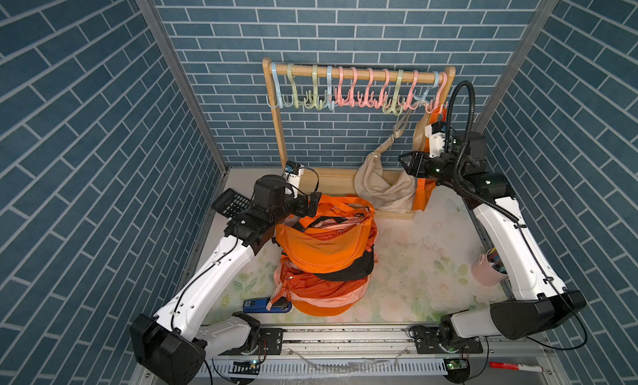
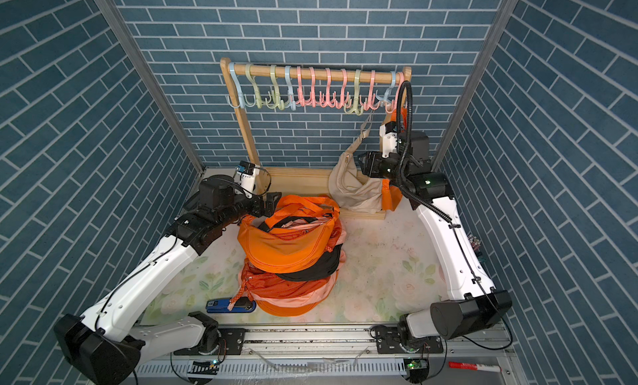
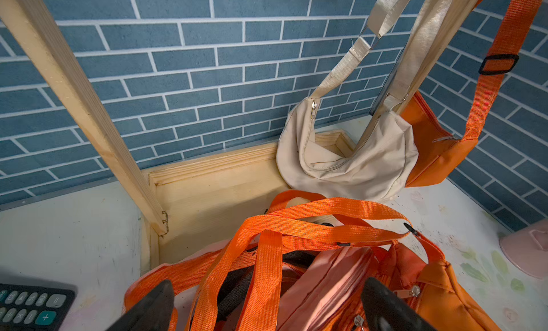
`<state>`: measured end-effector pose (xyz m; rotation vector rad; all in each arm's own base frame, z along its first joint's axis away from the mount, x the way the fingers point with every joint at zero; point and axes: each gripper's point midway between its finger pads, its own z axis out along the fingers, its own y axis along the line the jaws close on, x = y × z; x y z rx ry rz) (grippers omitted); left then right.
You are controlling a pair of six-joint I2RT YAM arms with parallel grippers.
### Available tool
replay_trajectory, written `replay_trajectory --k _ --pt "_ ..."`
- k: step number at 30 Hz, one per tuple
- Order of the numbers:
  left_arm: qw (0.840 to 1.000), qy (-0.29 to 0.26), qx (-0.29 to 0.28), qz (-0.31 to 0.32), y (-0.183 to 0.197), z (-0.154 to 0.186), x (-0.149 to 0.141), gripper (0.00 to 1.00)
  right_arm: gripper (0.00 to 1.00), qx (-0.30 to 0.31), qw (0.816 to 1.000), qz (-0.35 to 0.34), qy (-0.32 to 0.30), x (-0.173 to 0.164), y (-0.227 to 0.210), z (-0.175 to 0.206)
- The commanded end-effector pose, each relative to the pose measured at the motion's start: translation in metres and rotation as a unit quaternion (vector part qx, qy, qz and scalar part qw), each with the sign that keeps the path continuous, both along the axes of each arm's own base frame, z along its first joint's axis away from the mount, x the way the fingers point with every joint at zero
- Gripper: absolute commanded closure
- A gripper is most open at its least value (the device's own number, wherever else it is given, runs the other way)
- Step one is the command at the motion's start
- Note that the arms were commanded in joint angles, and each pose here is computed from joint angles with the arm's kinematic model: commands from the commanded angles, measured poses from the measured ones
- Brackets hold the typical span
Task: Take the bag off the hook
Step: Pick up the bag from the hook.
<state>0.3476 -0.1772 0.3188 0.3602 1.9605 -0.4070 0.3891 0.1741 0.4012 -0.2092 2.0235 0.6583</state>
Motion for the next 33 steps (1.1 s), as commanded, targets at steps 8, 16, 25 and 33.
replay_trajectory --k 8,16,25,33 --pt "1.0 -0.008 0.0 0.001 0.003 0.003 -0.002 0.01 0.24 -0.062 0.995 -0.081 0.014 0.079 -0.013 -0.031" --pt "1.0 -0.014 0.005 0.0 0.004 0.007 -0.004 0.01 0.22 -0.083 0.983 -0.156 0.038 0.116 -0.048 -0.046" --pt "1.0 -0.015 0.01 0.001 0.005 0.006 -0.004 0.01 0.22 -0.088 0.977 -0.187 0.042 0.136 -0.062 -0.056" --pt "1.0 -0.012 0.011 0.002 0.004 0.004 -0.003 0.01 0.22 -0.088 0.972 -0.213 0.035 0.148 -0.068 -0.06"
